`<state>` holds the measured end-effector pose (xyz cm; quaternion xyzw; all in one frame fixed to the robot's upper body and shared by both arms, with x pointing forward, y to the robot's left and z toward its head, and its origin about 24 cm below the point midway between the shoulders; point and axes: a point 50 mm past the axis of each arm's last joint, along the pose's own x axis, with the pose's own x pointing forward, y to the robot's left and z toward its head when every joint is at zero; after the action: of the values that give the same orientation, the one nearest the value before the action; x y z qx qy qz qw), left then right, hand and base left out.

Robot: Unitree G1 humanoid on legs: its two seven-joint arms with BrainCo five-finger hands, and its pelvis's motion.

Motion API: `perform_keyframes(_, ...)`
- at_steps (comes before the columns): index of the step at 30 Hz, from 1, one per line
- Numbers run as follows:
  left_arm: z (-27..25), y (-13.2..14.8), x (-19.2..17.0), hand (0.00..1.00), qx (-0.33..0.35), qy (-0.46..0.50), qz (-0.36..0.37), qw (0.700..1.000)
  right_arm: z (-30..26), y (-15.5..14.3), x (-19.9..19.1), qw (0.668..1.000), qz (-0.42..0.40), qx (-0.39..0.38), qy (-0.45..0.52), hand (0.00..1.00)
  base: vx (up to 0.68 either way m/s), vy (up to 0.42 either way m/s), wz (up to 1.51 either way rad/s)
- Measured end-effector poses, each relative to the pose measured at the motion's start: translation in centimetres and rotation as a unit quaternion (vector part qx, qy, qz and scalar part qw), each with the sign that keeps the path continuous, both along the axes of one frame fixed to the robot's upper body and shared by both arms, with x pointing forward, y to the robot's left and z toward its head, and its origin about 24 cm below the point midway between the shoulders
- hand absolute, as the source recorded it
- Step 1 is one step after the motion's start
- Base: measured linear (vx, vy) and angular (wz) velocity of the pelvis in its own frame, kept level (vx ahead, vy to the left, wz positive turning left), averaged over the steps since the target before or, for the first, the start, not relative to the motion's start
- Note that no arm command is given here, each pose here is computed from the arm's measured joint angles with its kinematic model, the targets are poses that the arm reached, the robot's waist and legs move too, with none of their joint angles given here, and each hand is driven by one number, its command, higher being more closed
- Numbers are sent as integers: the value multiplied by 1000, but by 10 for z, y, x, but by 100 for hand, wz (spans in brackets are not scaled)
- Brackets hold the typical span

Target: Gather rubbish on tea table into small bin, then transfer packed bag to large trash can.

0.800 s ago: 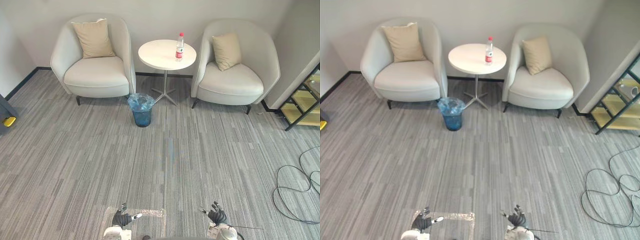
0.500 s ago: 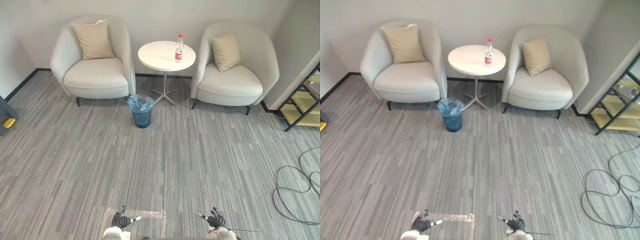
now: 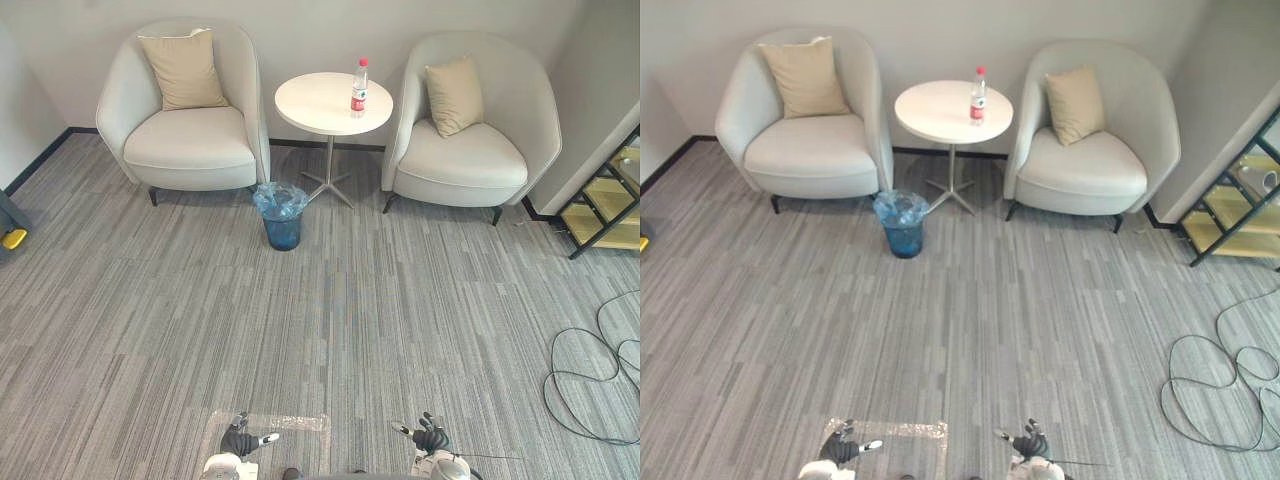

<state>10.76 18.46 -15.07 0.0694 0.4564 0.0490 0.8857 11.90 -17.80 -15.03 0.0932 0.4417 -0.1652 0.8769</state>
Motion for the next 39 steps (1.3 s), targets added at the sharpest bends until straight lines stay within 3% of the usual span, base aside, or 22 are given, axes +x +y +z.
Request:
perform_keyframes(10, 1, 0, 5, 0, 1, -3, -4, 1000, 1, 1, 2, 1000, 2, 1, -3, 0, 0, 0, 0)
perform_keyframes(22, 15, 0, 36, 0, 0, -58, 3, 998, 10, -8, 19, 999, 6, -11, -35, 0, 32, 3, -7)
perform_keyframes(28, 16, -5, 37, 0, -6, -64, 7, 998, 13, -18, 26, 999, 10, -27, -41, 0, 283, 184, -38)
perform_keyframes(39, 15, -8, 40, 0, -8, -60, -2, 998, 16, -3, 38, 996, 70, -24, -53, 0, 437, 128, -16)
